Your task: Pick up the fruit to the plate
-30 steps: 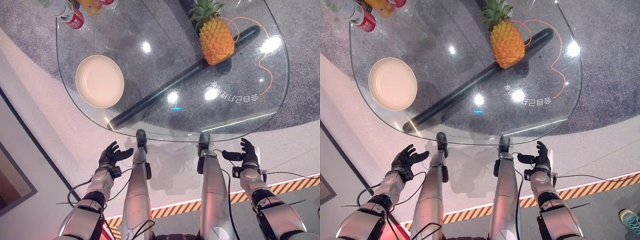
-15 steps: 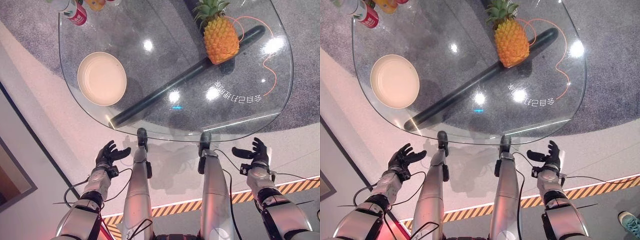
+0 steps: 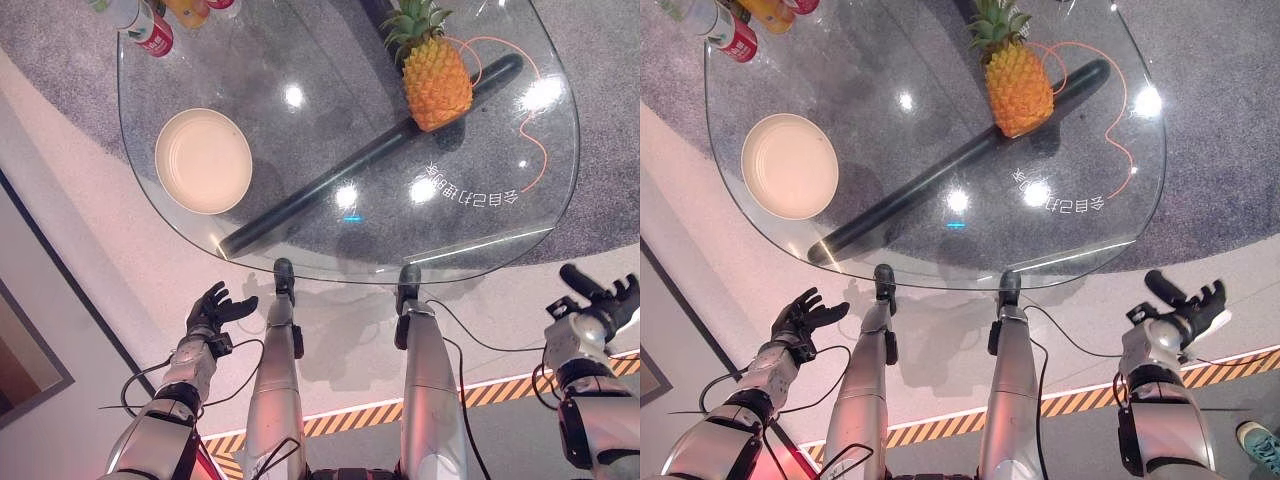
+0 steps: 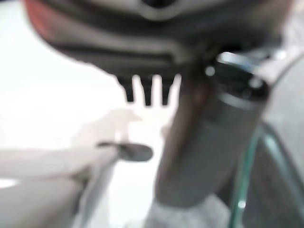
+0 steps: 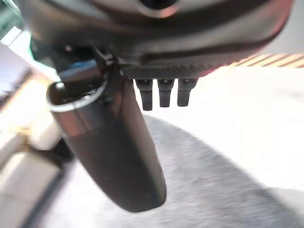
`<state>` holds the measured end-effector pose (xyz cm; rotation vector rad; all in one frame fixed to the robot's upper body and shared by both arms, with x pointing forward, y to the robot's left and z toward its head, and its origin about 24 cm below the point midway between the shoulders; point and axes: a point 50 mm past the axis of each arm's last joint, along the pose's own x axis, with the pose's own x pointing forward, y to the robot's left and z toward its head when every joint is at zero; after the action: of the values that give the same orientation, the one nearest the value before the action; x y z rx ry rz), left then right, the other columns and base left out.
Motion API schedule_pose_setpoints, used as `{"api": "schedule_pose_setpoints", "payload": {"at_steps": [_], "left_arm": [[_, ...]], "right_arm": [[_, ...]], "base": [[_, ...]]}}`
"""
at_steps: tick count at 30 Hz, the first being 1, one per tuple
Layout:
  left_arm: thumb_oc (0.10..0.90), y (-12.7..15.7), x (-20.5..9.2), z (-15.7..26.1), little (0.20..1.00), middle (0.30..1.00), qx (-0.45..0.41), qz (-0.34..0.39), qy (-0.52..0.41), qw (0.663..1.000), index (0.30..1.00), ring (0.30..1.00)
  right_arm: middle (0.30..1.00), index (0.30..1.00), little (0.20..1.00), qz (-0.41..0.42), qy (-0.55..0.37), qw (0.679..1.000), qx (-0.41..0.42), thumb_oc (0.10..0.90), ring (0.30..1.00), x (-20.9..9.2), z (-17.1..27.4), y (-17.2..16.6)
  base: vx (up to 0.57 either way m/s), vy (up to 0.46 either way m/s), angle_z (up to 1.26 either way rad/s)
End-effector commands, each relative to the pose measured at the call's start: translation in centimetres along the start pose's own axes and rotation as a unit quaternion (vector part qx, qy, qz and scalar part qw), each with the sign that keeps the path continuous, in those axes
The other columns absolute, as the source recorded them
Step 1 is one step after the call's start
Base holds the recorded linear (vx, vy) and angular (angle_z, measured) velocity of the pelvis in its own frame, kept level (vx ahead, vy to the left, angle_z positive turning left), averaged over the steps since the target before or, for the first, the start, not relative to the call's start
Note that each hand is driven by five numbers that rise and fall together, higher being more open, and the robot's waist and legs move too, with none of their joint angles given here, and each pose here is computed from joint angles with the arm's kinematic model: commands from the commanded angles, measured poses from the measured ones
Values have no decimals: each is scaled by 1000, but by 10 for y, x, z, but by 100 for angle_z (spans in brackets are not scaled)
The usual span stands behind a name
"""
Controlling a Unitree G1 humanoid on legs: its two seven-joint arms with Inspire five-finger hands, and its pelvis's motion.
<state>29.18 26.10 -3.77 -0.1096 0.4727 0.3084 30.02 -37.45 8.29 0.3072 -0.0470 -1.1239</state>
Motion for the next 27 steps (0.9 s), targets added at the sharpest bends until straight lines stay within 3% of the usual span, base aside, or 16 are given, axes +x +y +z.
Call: {"api": "schedule_pose_setpoints", "payload": {"at_steps": [1,6,12,18,27], "left_arm": [[800,38,-3,2,900,900,12,53,6,999,900,900],[800,37,-3,3,900,900,5,50,4,999,900,900],[800,35,-1,8,900,900,-6,49,2,999,900,900],[800,34,-1,9,900,900,-13,43,-2,999,900,900],[800,26,-2,3,900,900,-15,34,-4,999,900,900]], "right_arm": [[900,900,900,-87,-149,981,90,800,900,15,75,-12],[900,900,900,-82,-246,952,162,800,900,-2,124,15],[900,900,900,19,-351,910,220,800,900,-45,169,56],[900,900,900,194,-393,882,173,800,900,-101,182,103],[900,900,900,326,-403,848,108,800,900,-150,173,136]], "base": [[0,0,0],[-11,32,1],[-16,47,0],[-10,22,0],[0,0,0]]}}
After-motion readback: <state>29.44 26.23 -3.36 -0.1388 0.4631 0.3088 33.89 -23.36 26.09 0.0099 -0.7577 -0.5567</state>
